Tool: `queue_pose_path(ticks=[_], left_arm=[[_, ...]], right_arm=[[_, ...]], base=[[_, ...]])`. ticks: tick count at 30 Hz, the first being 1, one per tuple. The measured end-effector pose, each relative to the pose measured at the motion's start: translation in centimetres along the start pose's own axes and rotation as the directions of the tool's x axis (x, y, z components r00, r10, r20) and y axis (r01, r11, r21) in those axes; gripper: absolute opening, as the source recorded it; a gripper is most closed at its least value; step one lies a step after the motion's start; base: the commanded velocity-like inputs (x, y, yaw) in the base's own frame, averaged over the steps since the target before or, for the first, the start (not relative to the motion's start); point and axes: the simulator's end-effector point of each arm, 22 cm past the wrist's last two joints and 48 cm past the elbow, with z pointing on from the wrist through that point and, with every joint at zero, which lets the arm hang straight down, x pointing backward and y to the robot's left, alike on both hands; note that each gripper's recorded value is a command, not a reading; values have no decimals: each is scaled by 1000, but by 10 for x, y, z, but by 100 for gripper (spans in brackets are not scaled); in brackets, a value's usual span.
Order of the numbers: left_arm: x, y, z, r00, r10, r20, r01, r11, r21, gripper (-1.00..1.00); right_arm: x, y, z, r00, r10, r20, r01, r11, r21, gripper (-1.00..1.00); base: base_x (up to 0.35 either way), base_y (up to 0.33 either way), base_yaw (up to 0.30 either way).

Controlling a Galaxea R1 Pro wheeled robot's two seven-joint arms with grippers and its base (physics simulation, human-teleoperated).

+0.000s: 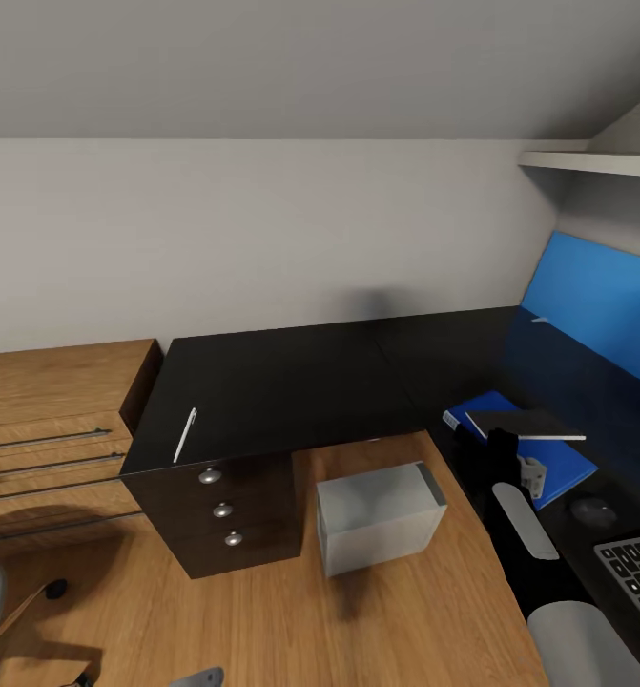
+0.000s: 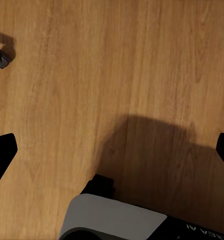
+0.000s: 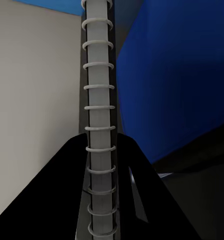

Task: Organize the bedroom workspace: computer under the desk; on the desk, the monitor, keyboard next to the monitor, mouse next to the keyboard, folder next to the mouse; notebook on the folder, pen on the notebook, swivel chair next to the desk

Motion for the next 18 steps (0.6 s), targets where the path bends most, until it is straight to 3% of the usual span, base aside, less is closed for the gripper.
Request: queue_pose_path(ticks=[11, 18], left_arm=[[0, 0, 0, 1000, 1, 0, -1, 1000, 0, 100], [0, 0, 0, 1000, 1, 1, -1, 1000, 1, 100]], right_arm=[[0, 0, 0, 1000, 0, -1, 0, 1000, 0, -100], [1, 0, 0, 1000, -1, -2, 1, 1000, 0, -100]], base=[[1, 0, 0], [122, 35, 0]])
